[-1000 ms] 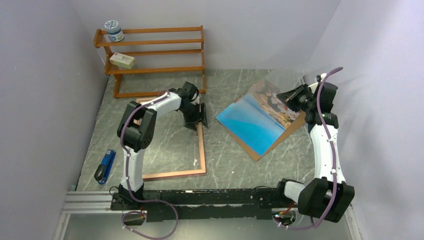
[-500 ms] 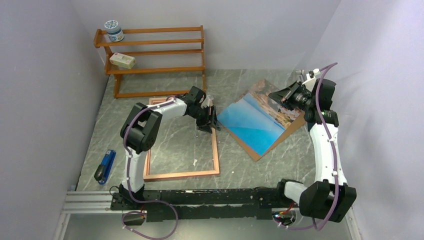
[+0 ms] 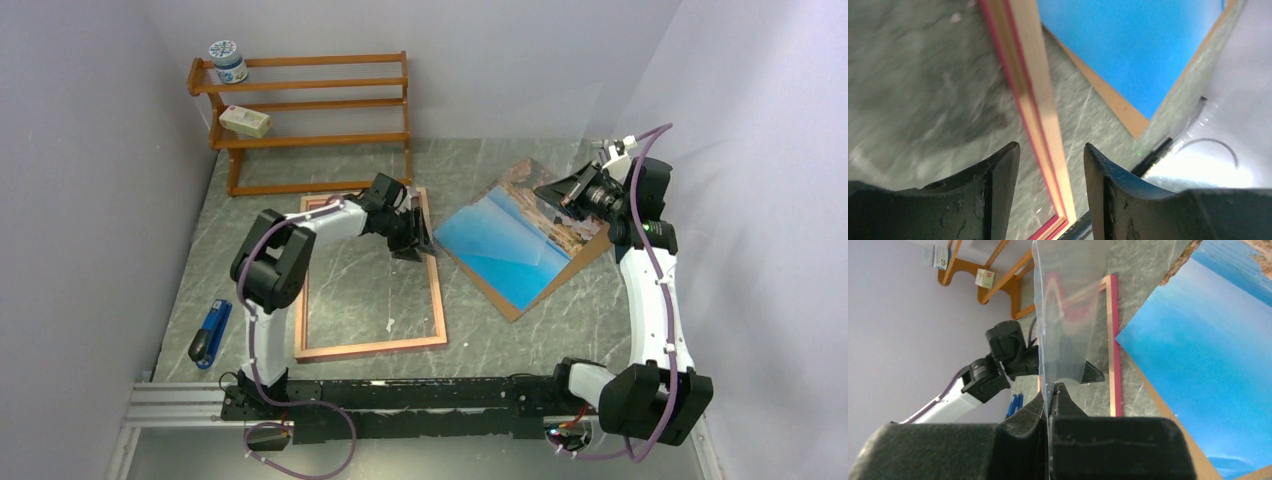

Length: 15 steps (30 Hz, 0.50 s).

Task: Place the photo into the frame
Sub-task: Move the photo frame to the center of the board, then place the photo frame item in the photo frame.

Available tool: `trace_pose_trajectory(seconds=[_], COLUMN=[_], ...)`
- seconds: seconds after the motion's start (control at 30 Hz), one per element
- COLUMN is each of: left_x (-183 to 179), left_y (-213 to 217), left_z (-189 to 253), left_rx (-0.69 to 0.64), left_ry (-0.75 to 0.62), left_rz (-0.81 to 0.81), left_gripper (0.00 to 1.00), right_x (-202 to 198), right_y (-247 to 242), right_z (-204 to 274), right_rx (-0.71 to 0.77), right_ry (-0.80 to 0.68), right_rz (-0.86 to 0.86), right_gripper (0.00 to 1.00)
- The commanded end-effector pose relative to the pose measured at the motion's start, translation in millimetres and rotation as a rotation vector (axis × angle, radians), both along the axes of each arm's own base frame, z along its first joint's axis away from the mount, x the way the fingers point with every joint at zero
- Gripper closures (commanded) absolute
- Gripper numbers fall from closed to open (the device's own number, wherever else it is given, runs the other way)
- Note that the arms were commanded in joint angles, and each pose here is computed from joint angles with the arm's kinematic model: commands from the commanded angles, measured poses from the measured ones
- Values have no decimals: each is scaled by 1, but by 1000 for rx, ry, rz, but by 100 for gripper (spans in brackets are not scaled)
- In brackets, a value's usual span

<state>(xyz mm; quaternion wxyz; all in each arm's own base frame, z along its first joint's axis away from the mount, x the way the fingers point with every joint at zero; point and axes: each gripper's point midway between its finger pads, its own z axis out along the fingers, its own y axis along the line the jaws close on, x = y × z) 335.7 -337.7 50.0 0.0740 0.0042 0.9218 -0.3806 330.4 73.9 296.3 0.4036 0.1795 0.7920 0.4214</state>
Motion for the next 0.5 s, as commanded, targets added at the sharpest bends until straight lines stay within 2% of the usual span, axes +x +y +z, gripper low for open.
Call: trace_pose_trajectory(seconds=[0.0, 0.13, 0.2, 0.27, 0.47], left_x=[19, 23, 23, 21, 2], left_y=[58, 133, 167, 211, 347], left_z=[41, 58, 82, 100, 132], left_rx=[211, 420, 474, 582, 807], left_ry=[-177, -223, -258, -280, -251], left_rz=[146, 303, 351, 414, 724], left_gripper=[45, 44, 41, 37, 32], right_x=[-13, -9, -10, -10, -13], right_y=[22, 56, 94, 125, 204], right_z=[26, 41, 48, 53, 69], right_rx=[27, 29, 44, 39, 6], right_ry=[-68, -91, -72, -58, -33], right_rz=[108, 146, 235, 316, 480], right_gripper=[100, 100, 100, 100, 100])
